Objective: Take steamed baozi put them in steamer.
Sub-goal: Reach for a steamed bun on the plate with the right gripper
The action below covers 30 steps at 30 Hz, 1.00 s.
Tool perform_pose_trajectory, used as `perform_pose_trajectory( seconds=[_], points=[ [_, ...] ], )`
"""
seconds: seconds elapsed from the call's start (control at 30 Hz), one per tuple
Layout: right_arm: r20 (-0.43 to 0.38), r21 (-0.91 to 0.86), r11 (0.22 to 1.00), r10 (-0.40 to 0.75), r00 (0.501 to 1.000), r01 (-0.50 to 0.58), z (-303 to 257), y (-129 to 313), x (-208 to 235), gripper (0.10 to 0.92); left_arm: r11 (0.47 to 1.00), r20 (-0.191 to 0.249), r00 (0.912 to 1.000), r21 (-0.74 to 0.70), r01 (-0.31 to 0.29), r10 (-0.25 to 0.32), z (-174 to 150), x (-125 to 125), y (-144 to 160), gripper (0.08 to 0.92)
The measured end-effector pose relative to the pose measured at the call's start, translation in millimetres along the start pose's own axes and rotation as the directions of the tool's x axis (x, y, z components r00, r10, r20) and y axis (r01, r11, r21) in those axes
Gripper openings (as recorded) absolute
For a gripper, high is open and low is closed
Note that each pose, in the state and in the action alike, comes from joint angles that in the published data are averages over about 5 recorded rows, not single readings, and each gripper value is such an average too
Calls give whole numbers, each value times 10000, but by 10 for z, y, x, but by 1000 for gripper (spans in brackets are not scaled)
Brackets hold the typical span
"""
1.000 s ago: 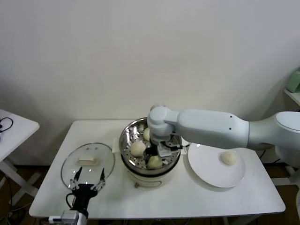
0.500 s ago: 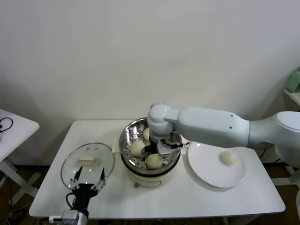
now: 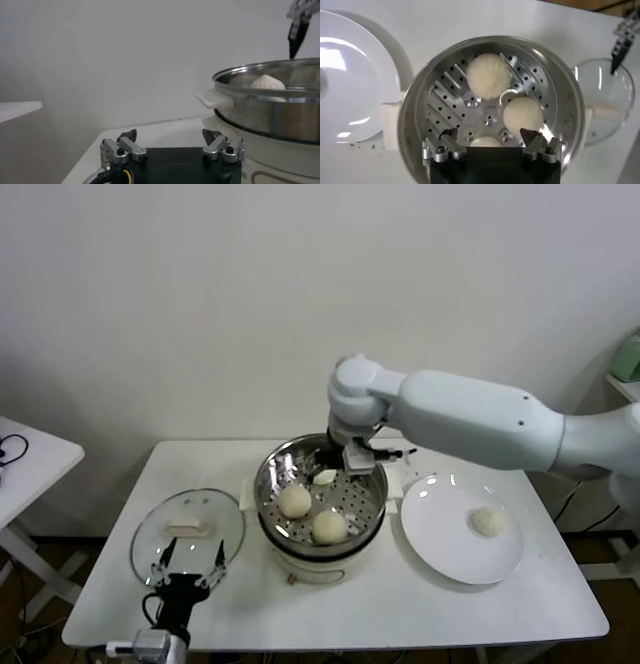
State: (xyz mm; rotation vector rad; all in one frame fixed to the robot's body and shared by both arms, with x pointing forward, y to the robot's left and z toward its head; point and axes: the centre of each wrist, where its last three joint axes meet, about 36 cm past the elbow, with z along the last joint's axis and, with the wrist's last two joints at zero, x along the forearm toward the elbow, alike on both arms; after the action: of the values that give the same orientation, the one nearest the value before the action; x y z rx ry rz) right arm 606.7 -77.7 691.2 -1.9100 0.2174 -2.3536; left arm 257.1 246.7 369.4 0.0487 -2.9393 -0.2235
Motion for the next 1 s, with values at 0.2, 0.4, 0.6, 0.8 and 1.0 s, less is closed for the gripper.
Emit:
perform_pose_trajectory(
  seconds=[0.2,0.4,0.6,0.8,1.0],
  points=[
    [-50,-3256,9445,436,9990,-429,198,667,253,823,9997,107,9997,-76,-215,216,-54,-40,8,823],
    [-202,-6528,7541,775,9968,-719,379,1617,254,823,9987,208,9986,-175,-484,488,-118,-82,-6,823],
    [-154,-8420,5378,561,9983,-432,371,2557,24,823,9976,257,9975,-258,-648,654,-165,-108,-6,823],
    [59,-9107,4126,-330,9994,190,297,3187,-282,823,9972,286,9972,-287,-684,693,-178,-121,-4,823],
    [272,-9363,3451,-1142,9931,653,286,3525,-597,823,9974,256,9974,-263,-673,680,-177,-112,-15,823]
  ],
)
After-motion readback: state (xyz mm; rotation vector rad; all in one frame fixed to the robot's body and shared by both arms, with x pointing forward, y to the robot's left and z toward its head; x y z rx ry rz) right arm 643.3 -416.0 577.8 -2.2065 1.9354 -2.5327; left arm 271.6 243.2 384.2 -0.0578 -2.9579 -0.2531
